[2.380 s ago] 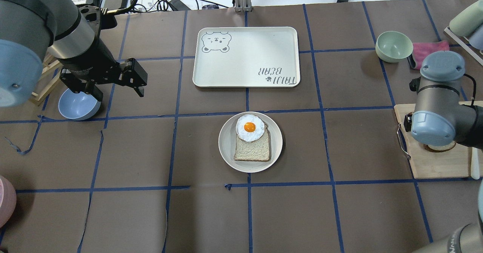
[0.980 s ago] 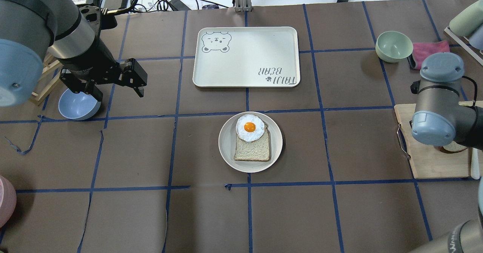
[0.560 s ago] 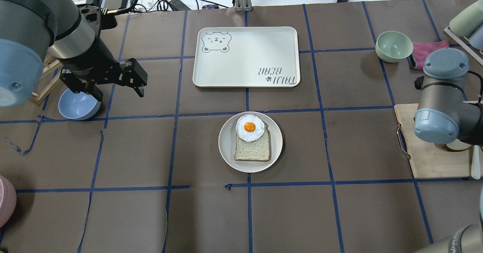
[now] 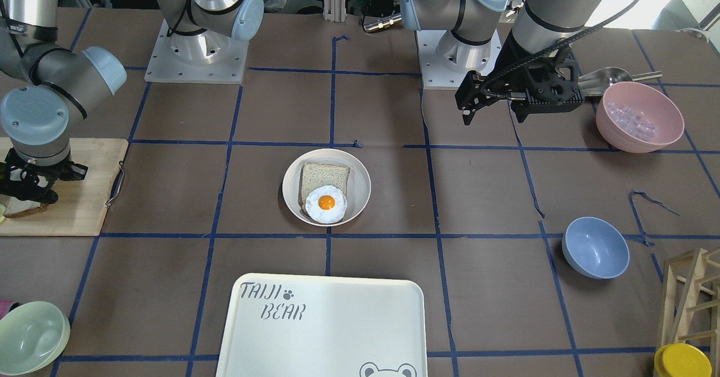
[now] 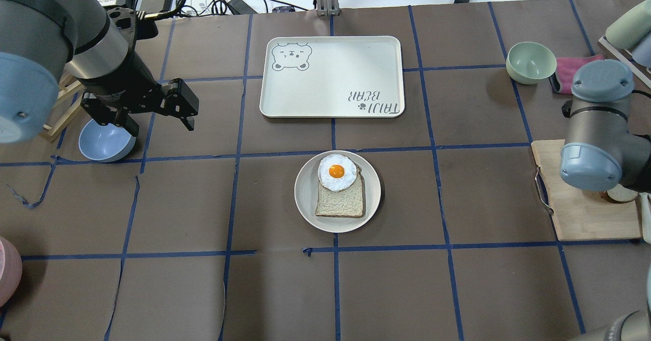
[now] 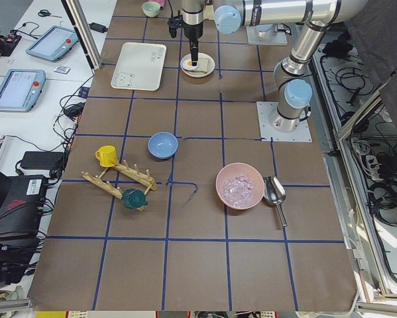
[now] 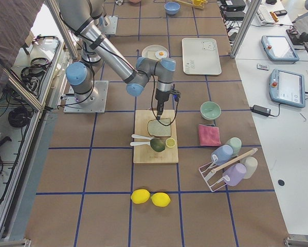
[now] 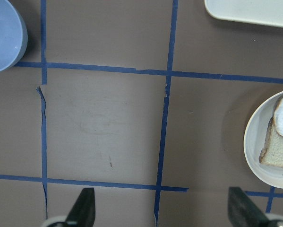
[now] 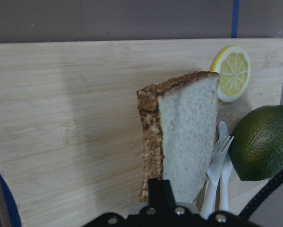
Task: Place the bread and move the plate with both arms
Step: 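Lift the bread slice and carry it toward the white plate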
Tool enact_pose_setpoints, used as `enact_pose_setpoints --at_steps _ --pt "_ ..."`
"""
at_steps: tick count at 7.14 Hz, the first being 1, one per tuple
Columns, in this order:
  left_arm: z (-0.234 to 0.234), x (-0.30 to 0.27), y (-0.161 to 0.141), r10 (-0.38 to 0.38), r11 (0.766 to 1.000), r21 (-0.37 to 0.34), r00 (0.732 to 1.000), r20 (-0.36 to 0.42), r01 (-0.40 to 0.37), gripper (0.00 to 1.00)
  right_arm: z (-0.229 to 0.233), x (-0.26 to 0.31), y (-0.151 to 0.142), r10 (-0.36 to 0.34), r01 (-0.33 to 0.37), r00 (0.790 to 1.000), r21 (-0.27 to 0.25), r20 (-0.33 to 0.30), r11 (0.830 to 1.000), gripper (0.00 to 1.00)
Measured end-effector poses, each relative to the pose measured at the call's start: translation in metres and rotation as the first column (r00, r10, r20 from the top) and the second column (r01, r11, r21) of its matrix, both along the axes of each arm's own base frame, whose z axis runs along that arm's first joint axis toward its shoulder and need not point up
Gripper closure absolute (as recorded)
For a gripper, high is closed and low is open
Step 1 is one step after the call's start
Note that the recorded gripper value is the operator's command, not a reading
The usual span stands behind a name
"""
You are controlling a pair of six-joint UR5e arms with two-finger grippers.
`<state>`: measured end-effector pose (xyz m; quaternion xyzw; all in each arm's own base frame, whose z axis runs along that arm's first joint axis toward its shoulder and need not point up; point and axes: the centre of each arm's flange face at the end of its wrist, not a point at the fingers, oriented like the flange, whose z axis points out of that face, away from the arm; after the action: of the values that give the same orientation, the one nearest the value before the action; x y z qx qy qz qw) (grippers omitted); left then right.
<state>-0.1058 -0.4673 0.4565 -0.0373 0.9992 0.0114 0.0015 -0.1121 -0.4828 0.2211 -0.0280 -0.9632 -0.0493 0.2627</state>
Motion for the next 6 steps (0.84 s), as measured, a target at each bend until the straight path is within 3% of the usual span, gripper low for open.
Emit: enact_pose_setpoints --at_steps 3,4,6 --pt "0.0 -0.001 0.0 0.001 1.0 0.0 1.0 -0.001 -0.001 0.0 0.04 0.021 -0.022 0.042 -0.042 0.999 -0.037 -0.011 0.998 1.0" --pt "0.0 -0.001 0.0 0.0 1.0 0.0 1.0 0.0 0.0 0.0 0.057 0.031 -0.033 0.046 -0.046 0.999 -0.033 -0.01 0.998 1.0" --pt "-0.001 -0.001 0.0 0.003 1.0 0.002 1.0 -0.002 -0.003 0.0 0.105 0.067 -0.058 0.018 -0.018 1.0 0.021 0.008 1.0 1.0"
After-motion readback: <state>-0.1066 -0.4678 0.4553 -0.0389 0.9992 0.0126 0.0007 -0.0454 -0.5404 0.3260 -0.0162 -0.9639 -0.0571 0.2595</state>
